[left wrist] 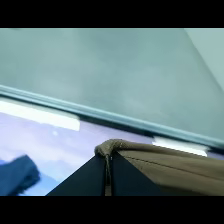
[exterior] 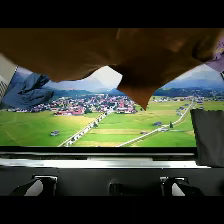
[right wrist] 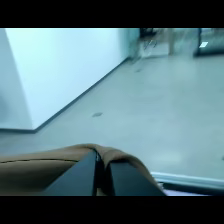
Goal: Fold the clothes and pants, and hang the long-sleeved shirts on hangers.
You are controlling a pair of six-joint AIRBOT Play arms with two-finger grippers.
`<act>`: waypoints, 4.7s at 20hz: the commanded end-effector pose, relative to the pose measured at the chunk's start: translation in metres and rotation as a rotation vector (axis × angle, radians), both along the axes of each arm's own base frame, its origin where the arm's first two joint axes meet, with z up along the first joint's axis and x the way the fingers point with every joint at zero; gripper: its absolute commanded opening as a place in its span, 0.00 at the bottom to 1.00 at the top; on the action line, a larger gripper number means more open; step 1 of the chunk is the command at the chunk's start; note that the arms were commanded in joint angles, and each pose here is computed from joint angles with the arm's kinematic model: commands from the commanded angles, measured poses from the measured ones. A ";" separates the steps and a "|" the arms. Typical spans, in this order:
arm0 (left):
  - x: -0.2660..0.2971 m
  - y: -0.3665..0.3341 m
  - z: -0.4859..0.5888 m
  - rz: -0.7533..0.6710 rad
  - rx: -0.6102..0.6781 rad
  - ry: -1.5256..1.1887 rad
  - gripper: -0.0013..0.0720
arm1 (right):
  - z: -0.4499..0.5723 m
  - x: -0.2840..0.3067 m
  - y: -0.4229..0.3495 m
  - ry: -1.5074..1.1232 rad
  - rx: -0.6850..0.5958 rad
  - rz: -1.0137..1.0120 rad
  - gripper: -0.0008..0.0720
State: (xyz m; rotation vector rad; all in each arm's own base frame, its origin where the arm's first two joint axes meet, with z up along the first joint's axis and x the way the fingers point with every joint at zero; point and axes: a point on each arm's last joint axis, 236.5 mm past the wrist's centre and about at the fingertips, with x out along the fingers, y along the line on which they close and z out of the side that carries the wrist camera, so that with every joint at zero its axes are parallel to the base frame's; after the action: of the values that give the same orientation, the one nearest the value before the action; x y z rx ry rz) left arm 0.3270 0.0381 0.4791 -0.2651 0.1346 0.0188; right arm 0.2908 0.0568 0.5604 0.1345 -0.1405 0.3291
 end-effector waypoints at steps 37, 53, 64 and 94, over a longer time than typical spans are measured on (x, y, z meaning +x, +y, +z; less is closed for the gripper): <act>0.227 -0.007 -0.544 -0.196 -0.053 1.136 0.04 | -0.610 0.240 -0.029 1.438 0.074 -0.187 0.05; 0.154 -0.045 -0.583 -0.306 -0.088 1.483 0.04 | -0.621 0.217 -0.032 1.547 0.063 -0.207 0.06; 0.166 -0.036 -0.554 -0.264 -0.106 1.427 0.96 | -0.608 0.197 -0.042 1.591 -0.009 -0.210 0.61; -0.030 0.039 -0.513 0.084 -0.604 1.254 0.96 | -0.666 -0.062 0.072 1.784 0.583 0.109 0.57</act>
State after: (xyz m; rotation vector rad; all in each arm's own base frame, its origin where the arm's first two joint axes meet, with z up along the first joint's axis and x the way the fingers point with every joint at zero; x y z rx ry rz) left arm 0.2975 0.0786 -0.0339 -0.8294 1.3948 0.2329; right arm 0.2240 0.1246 -0.0959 0.9586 1.5673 0.2107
